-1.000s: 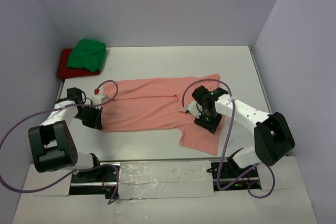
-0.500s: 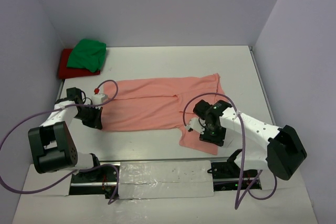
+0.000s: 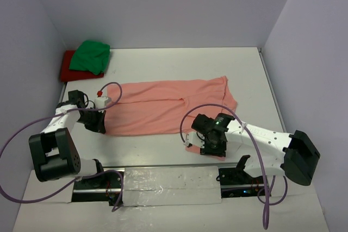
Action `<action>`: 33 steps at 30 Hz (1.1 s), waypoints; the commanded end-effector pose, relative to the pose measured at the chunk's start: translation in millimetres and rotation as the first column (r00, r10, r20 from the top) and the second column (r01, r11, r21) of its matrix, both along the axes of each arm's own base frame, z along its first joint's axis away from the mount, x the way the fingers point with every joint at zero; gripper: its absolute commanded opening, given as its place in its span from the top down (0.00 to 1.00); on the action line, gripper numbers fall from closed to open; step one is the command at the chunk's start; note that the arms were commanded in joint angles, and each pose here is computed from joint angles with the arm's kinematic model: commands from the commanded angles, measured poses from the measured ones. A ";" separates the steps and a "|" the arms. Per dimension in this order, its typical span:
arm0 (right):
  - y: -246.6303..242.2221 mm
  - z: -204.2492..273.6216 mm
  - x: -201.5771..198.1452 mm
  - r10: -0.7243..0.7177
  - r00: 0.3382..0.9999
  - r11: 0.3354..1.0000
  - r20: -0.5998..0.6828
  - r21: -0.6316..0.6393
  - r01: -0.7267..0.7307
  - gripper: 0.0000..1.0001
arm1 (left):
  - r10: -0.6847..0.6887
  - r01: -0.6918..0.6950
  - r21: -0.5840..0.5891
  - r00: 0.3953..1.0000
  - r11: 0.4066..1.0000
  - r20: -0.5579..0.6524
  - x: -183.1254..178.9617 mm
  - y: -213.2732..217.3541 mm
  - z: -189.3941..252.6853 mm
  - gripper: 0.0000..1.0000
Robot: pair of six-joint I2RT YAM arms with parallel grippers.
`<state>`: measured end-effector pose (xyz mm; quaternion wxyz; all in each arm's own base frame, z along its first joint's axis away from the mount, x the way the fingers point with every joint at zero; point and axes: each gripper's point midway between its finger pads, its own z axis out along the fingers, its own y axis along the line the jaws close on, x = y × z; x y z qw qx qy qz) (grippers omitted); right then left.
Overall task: Fold and stack the t-shirts
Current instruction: Fold the tshirt
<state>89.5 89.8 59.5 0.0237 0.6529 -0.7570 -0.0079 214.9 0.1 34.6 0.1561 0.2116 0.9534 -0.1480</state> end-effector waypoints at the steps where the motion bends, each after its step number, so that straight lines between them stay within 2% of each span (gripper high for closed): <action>1: 26.2 7.2 34.1 0.010 0.985 0.995 0.174 0.099 -0.028 0.51 | -0.014 0.015 -0.017 0.998 1.000 0.056 13.5 -1.2 11.8 1.00; 4: 33.2 -0.4 43.6 0.083 0.970 0.987 0.228 0.114 -0.111 0.51 | -0.013 0.014 -0.020 0.998 1.000 0.054 14.3 -1.3 11.1 1.00; 9: 36.7 -25.4 37.8 0.205 0.957 0.965 0.205 0.120 -0.233 0.51 | -0.009 0.009 -0.011 0.998 1.000 0.056 14.9 0.3 10.1 1.00; 10: 38.7 -32.3 30.2 0.222 0.960 0.959 0.168 0.140 -0.246 0.51 | -0.004 0.004 -0.009 0.999 1.000 0.052 14.2 0.6 9.6 1.00; 13: 37.9 -43.2 22.0 0.242 0.963 0.957 0.119 0.132 -0.257 0.51 | 0.002 -0.001 -0.010 0.999 1.000 0.049 14.4 0.7 9.6 1.00; 17: 31.6 -48.5 26.7 0.248 0.958 0.960 0.143 0.093 -0.263 0.51 | 0.011 -0.011 -0.007 0.999 1.000 0.042 13.2 1.2 10.0 1.00; 21: 38.8 -50.3 20.9 0.234 0.966 0.959 0.114 0.137 -0.248 0.52 | 0.012 -0.012 -0.002 0.999 1.000 0.044 14.7 2.4 11.4 1.00; 25: 40.9 -50.6 19.7 0.206 0.976 0.969 0.067 0.123 -0.213 0.53 | 0.013 -0.013 -0.003 0.999 1.000 0.042 16.3 2.7 14.2 1.00; 26: 37.3 -48.3 18.0 0.207 0.977 0.971 0.050 0.114 -0.211 0.66 | 0.013 -0.013 -0.002 0.999 1.000 0.043 16.6 2.7 15.2 1.00; 28: 38.2 -44.7 20.0 0.197 0.979 0.971 0.055 0.124 -0.203 0.74 | 0.012 -0.012 0.000 0.999 1.000 0.047 16.8 3.1 15.8 1.00; 33: 38.3 -31.0 15.5 0.155 0.988 0.980 -0.003 0.127 -0.153 0.75 | 0.011 -0.011 0.000 0.999 1.000 0.046 15.8 2.9 14.9 1.00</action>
